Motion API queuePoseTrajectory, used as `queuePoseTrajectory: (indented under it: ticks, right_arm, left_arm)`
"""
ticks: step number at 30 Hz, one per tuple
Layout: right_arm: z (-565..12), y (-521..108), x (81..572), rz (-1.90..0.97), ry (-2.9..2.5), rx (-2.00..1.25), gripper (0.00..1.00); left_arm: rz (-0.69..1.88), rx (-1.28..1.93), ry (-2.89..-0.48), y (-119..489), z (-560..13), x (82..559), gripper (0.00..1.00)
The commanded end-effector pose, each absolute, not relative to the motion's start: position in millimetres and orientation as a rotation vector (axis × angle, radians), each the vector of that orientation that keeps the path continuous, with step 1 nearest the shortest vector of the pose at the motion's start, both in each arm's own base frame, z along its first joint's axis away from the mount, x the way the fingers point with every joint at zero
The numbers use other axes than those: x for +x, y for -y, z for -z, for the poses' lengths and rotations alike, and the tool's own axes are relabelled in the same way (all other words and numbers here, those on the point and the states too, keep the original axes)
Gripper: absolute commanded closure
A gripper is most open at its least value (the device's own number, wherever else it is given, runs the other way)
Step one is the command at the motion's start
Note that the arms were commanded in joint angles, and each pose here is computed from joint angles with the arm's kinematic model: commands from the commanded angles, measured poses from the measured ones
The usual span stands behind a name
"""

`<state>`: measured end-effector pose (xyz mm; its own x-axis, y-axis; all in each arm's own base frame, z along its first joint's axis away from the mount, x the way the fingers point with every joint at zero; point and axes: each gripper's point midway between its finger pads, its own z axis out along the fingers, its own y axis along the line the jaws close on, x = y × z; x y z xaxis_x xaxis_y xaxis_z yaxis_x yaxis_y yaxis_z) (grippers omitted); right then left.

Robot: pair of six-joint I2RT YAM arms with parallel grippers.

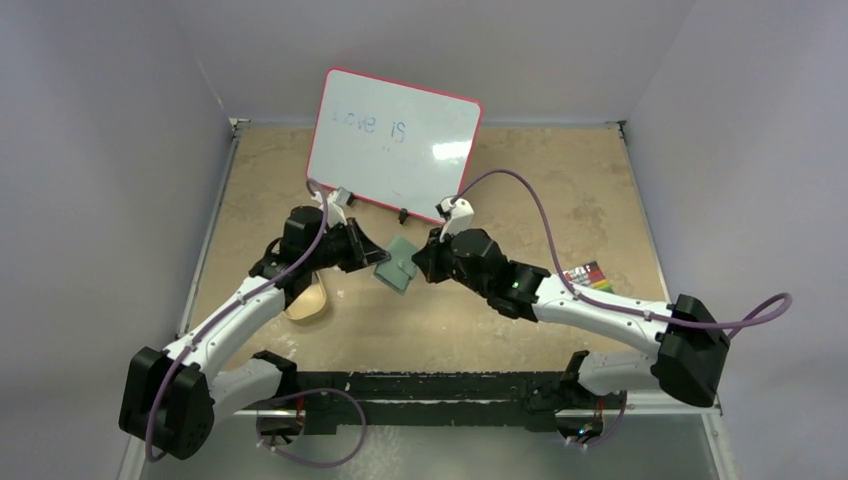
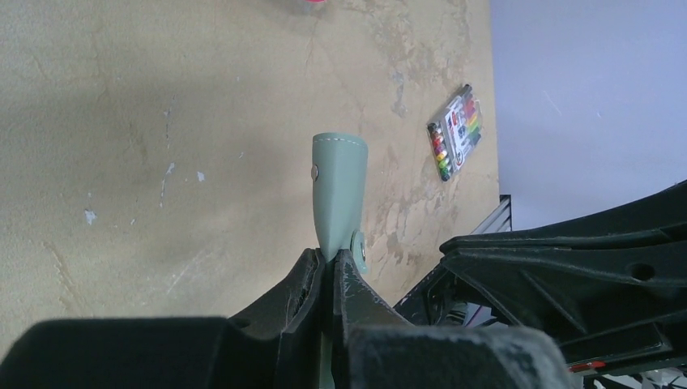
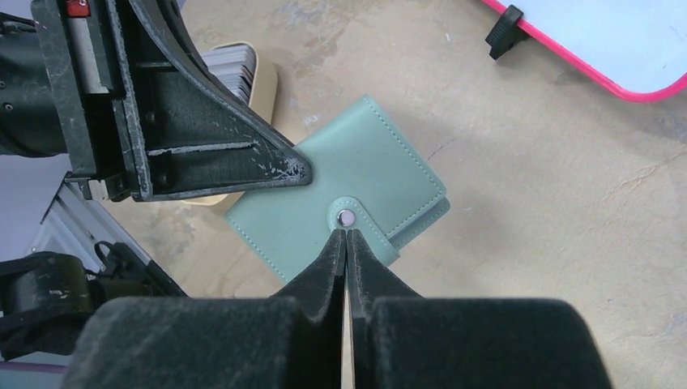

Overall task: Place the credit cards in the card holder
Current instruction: Open the card holder at the center of the board.

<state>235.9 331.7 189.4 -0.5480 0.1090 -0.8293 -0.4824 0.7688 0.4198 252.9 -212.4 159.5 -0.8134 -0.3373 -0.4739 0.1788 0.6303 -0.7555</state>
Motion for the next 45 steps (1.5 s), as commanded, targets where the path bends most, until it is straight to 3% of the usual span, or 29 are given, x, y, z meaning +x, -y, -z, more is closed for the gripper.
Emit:
queuePoseTrajectory:
  ticks: [1, 2, 7, 11, 14, 20, 27, 37, 42, 43, 45]
  right_arm:
    - [-193.7, -336.2, 236.7, -0.813, -2.021, -0.252, 1.00]
    - [-196.4, -340.2, 238.2, -0.811, -2.023, -0.261, 1.00]
    - [-190.5, -360.2, 238.5, -0.853, -2.092, -0.253, 0.69]
    - [-174.5, -362.8, 245.6, -0.779, -2.155, -0.236, 0.59]
    - [-164.4, -363.1, 247.4, -0.755, -2.173, -0.233, 0.57]
    - [-142.5, -349.7, 249.4, -0.662, -2.229, -0.181, 0.67]
    - [-132.4, -332.6, 260.1, -0.545, -2.218, -0.122, 1.00]
    - [-119.3, -295.8, 259.6, -0.443, -2.220, -0.053, 1.00]
    - [-126.8, -301.2, 253.2, -0.541, -2.187, -0.098, 1.00]
    - [-131.6, -308.1, 250.4, -0.596, -2.169, -0.130, 1.00]
    - [-136.6, -320.0, 244.1, -0.686, -2.145, -0.192, 1.00]
  left_arm:
    - [1.174, -0.098, -2.185, 216.9, -171.6, 259.8, 1.00]
    - [1.175, -0.099, -2.181, 217.1, -172.7, 260.4, 1.00]
    - [1.208, -0.100, -2.157, 219.8, -178.6, 260.4, 1.00]
    - [1.272, -0.089, -2.129, 225.0, -189.4, 257.0, 1.00]
    - [1.325, -0.074, -2.102, 229.2, -198.2, 253.3, 1.00]
    - [1.407, -0.076, -2.067, 234.8, -209.4, 249.8, 1.00]
    - [1.428, -0.074, -2.060, 235.8, -211.1, 247.5, 1.00]
    - [1.235, -0.098, -2.177, 220.3, -178.9, 251.6, 1.00]
    - [1.158, -0.136, -2.230, 214.4, -157.6, 257.0, 1.00]
    - [1.135, -0.152, -2.246, 212.5, -151.1, 258.9, 0.99]
    - [1.081, -0.187, -2.277, 207.2, -138.7, 261.8, 0.81]
